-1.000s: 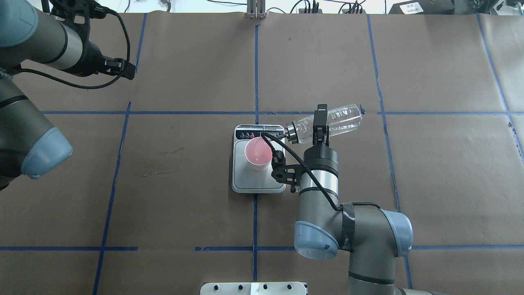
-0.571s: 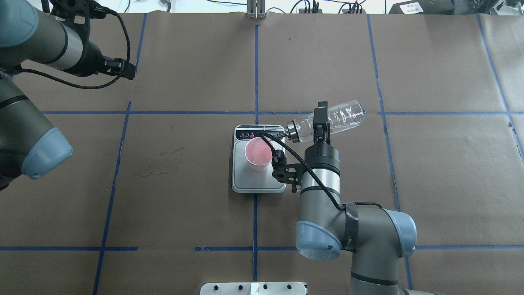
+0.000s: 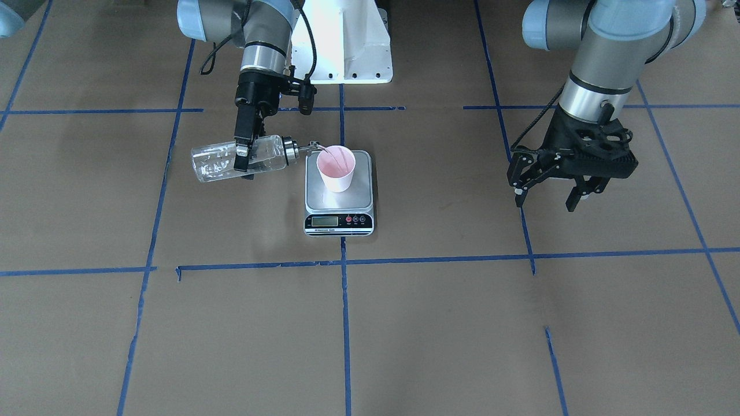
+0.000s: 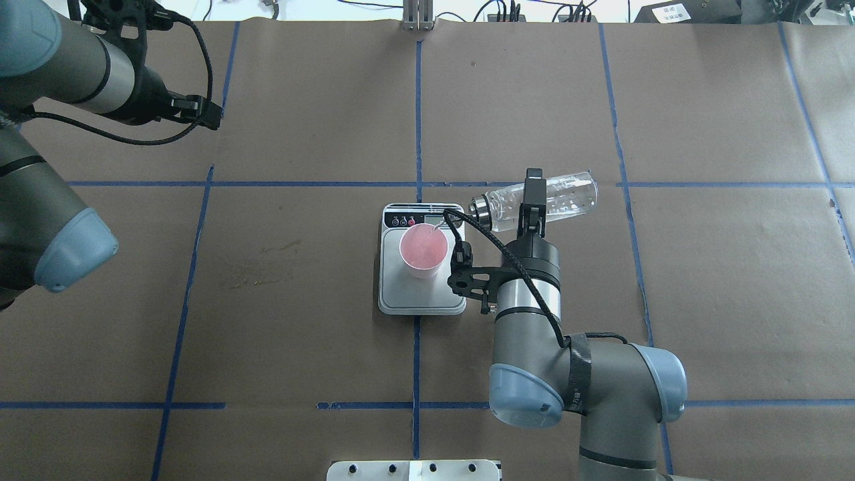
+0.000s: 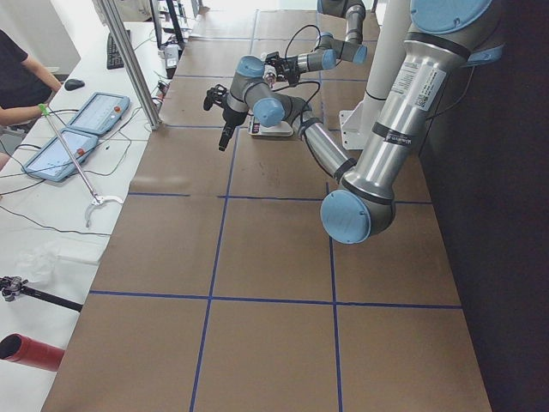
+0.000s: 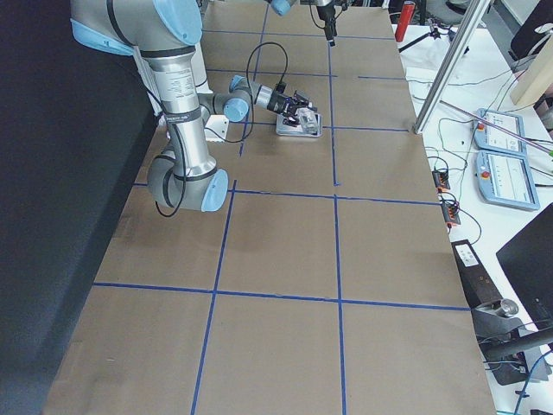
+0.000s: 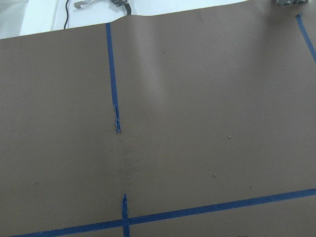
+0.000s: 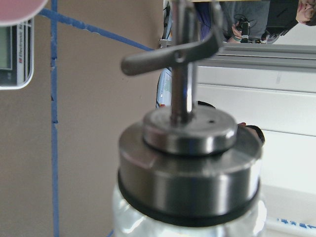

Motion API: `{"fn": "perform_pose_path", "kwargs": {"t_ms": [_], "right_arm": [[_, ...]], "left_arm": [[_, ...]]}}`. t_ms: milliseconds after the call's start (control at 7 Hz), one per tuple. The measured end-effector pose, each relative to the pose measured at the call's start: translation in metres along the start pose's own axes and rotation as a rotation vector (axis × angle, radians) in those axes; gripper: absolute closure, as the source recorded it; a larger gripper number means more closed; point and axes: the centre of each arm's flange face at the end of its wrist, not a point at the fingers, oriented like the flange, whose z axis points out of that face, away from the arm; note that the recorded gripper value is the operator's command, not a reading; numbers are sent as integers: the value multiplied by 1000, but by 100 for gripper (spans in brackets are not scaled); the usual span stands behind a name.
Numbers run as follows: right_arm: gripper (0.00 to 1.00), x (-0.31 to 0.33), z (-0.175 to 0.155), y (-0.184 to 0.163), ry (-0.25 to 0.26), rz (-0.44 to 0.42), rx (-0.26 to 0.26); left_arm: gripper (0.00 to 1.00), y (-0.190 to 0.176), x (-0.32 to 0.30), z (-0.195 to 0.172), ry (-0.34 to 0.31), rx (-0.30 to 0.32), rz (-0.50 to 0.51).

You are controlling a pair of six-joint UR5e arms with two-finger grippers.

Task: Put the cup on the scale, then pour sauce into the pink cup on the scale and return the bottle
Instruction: 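Rotate the bottle back upright with the right gripper, then carry the bottle back to its spot and lower it with the right gripper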

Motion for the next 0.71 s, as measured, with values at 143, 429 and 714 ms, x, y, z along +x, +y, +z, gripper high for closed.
{"fn": "perform_pose_path", "kwargs": {"t_ms": [143,429,714], "right_arm": [[100,-9,-4,4,-11,149,4],[100,-11,-19,-2,-94,500,6],[100,2,-31,-6,-236,948,-12]], "left_arm": [[12,0,1,-1,2,1,0],[12,-1,2,-3,7,4,-5],[11,0,4,-4,19,-6,-8]]}}
